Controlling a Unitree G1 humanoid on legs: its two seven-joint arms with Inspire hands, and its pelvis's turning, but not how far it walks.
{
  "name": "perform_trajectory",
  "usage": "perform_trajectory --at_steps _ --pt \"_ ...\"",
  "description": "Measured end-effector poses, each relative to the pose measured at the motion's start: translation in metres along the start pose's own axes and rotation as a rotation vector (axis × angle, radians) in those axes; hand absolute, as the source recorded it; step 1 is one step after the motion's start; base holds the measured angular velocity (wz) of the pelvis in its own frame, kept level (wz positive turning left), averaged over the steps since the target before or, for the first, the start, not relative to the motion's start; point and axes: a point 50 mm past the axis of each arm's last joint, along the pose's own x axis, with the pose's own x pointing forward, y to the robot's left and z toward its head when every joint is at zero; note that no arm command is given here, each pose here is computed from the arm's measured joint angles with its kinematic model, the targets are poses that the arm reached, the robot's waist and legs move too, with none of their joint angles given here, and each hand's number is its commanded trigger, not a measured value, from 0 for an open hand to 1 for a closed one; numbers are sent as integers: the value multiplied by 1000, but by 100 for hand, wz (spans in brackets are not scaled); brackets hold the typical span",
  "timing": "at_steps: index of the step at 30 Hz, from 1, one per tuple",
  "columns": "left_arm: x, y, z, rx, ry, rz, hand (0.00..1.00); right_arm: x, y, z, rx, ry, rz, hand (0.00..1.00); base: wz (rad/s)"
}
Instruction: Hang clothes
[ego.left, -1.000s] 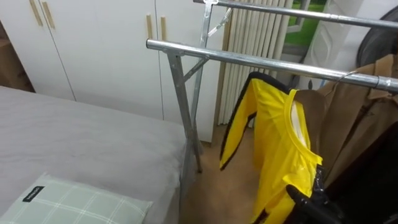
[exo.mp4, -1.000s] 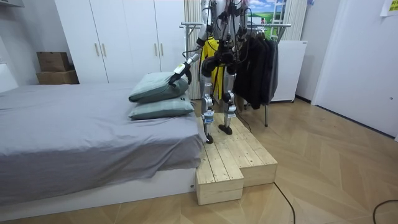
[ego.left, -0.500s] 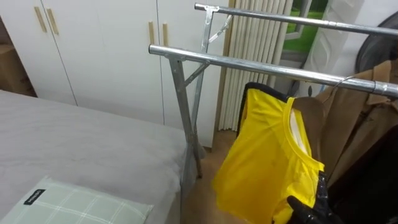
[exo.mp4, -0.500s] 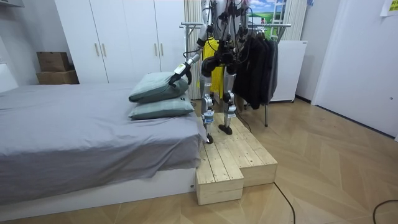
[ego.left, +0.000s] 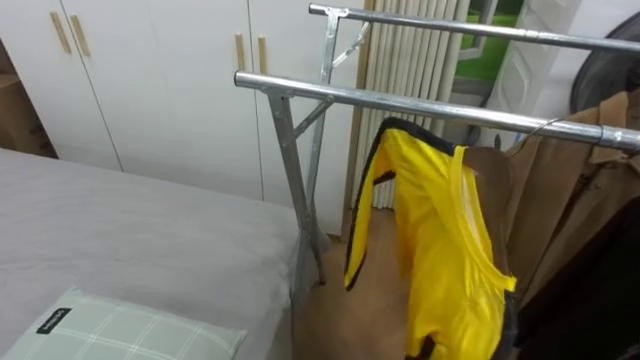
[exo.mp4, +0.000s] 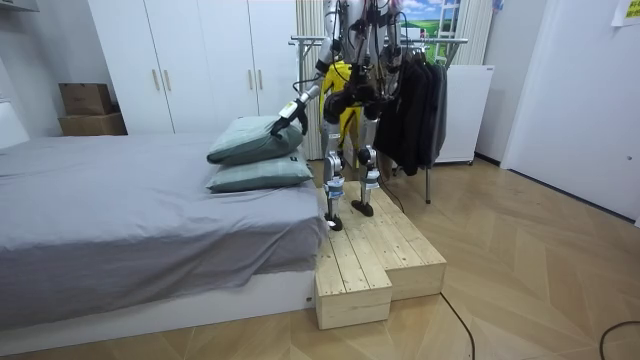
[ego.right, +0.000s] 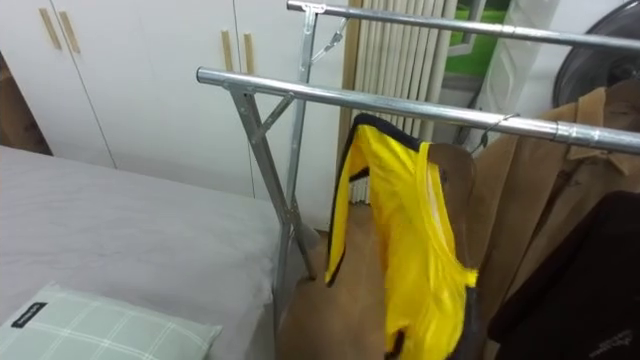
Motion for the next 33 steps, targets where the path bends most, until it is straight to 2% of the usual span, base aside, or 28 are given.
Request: perform_trajectory --at_steps 9,24,33 --pt "-1 -5 -5 20 -5 -14 0 -4 -9 -24 -169 192 -92 0 -2" --pt "-1 -5 -4 12 -11 -12 0 -12 -23 -33 -172 220 -185 0 1" --pt "-1 -5 -4 5 -7 -1 0 -17 -29 -40 -321 291 -194 0 0"
